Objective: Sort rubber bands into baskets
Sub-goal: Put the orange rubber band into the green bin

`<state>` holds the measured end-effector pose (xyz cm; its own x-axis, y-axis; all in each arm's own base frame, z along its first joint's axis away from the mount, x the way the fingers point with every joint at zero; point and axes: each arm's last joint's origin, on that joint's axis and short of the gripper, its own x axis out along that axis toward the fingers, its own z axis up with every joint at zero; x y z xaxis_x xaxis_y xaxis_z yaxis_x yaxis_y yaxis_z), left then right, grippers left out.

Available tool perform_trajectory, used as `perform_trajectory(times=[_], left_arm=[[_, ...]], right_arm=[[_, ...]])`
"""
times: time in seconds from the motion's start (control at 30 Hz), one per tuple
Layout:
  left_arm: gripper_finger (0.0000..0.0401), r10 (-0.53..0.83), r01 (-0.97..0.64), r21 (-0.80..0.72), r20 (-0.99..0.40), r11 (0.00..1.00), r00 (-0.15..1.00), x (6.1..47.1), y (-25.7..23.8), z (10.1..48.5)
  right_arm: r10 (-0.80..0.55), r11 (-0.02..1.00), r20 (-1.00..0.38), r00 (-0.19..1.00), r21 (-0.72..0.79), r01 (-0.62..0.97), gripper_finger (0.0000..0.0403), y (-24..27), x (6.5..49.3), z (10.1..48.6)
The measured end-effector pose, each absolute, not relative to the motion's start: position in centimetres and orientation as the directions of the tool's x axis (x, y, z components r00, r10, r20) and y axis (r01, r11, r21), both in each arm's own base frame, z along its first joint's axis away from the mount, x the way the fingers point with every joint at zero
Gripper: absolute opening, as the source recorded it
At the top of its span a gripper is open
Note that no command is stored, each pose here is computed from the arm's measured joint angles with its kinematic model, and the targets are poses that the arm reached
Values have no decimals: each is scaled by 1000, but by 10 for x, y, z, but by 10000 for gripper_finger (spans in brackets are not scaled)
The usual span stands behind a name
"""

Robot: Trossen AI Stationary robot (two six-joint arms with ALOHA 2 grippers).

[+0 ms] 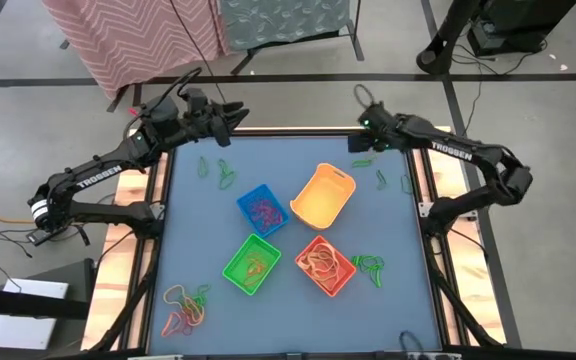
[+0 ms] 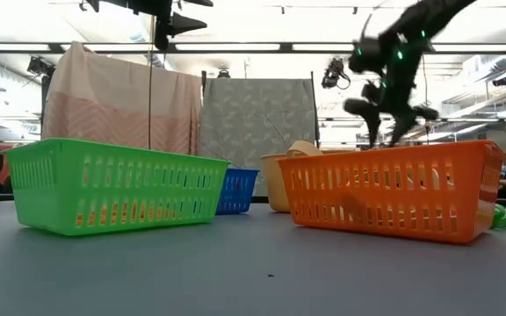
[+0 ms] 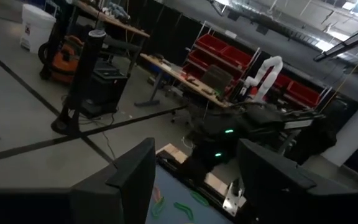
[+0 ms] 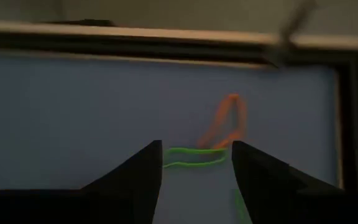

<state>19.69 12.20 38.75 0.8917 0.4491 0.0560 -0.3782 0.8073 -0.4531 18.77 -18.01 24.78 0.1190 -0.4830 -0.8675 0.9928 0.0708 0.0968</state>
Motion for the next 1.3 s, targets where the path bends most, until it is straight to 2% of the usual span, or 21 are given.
perform_trajectory(times=[0.1,0.23,0.43,0.73,0.93,1.03,1.17,1.3], left_arm=[[227,449,-372,-451,72,811,891,197,122,389],[227,448,-367,-449,85,814,890,197,122,390],[227,447,-362,-448,98,818,889,197,122,392],[227,447,-375,-405,97,834,889,197,122,391],[227,447,-378,-398,96,836,889,197,122,391],[227,447,-378,-398,95,836,889,197,122,391],[227,447,-378,-398,96,836,889,197,122,391],[227,447,-378,-399,96,836,889,197,122,391]], right_arm=[[-474,-52,-877,77,115,992,205,-201,173,232],[-437,-165,-900,13,95,982,200,-221,166,209],[-348,-249,-936,-59,32,968,183,-242,168,174],[-200,-258,-975,-97,-44,965,165,-266,180,137],[-162,-203,-977,-141,-107,973,153,-272,183,130],[-163,-166,-977,-139,-112,980,114,-272,184,129],[-156,-85,-981,-118,-106,991,21,-272,185,129],[-171,-29,-980,-103,-99,995,9,-270,183,139]])
